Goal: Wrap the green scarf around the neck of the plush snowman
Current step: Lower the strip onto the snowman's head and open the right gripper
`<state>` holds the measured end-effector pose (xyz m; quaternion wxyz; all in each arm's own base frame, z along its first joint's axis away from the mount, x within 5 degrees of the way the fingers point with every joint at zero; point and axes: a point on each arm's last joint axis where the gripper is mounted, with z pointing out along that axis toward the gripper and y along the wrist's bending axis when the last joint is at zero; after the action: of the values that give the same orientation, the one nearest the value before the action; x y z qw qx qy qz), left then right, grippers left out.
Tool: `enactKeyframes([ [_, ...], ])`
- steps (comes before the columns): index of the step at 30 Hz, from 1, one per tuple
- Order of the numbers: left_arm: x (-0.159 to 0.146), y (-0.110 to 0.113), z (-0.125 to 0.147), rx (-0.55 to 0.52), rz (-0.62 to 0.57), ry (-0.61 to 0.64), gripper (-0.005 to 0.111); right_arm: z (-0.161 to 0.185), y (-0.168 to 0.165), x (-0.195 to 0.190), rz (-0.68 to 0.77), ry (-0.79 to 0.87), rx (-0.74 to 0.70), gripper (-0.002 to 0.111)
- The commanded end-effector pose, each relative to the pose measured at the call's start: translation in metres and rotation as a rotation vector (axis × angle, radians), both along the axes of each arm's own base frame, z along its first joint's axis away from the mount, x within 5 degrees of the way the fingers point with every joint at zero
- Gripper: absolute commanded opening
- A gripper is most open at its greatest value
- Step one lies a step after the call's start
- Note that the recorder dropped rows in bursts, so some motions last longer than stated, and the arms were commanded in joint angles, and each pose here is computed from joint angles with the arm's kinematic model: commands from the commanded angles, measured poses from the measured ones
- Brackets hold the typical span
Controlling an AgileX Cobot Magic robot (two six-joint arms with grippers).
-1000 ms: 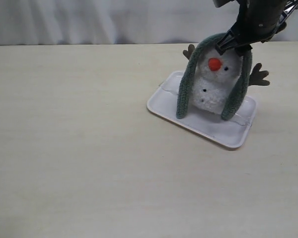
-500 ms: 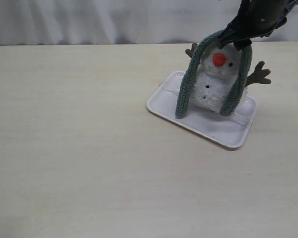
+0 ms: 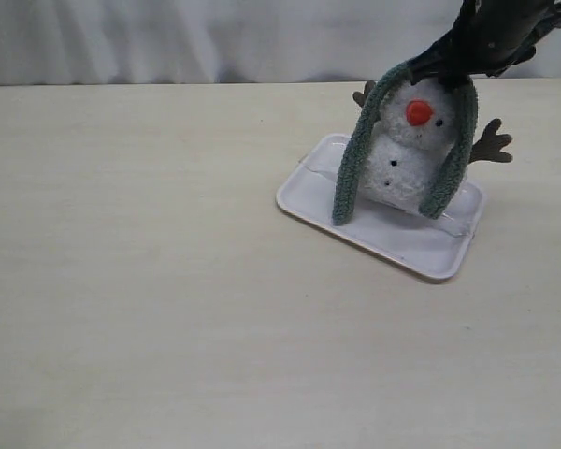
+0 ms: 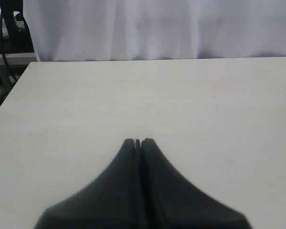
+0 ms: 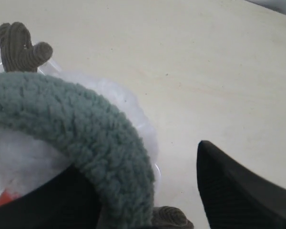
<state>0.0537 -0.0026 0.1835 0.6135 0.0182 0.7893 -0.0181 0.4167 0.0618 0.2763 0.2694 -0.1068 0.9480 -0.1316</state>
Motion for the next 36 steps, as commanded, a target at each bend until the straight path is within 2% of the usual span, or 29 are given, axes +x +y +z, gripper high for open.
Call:
enactKeyframes([
  [1,0.000,0.000,0.001,-0.008,0.006,-0.013,0.000,-0.002,-0.005,-0.003,-0.013,0.058,-0.030,0.054],
  [4,0.000,0.000,0.001,-0.008,0.006,-0.013,0.000,-0.004,-0.005,-0.005,-0.003,0.092,-0.005,0.054],
  [8,0.000,0.000,0.001,-0.008,0.006,-0.013,0.000,-0.005,-0.004,-0.006,0.056,0.173,0.199,0.054],
  [11,0.000,0.000,0.000,-0.008,0.006,-0.011,0.000,-0.002,-0.010,-0.005,0.067,0.180,0.300,0.054],
  [16,0.000,0.000,0.000,-0.008,0.006,-0.011,0.000,-0.004,-0.026,-0.006,0.062,0.226,0.331,0.054],
  [26,0.000,0.000,0.000,-0.008,0.006,-0.011,0.000,0.004,-0.050,-0.009,0.145,0.241,0.637,0.054],
  [30,0.000,0.000,0.000,-0.008,0.006,-0.011,0.000,0.006,-0.055,-0.011,0.159,0.243,0.686,0.054],
  [36,0.000,0.000,0.000,-0.008,0.006,-0.011,0.000,0.004,-0.061,-0.007,0.149,0.201,0.617,0.054],
])
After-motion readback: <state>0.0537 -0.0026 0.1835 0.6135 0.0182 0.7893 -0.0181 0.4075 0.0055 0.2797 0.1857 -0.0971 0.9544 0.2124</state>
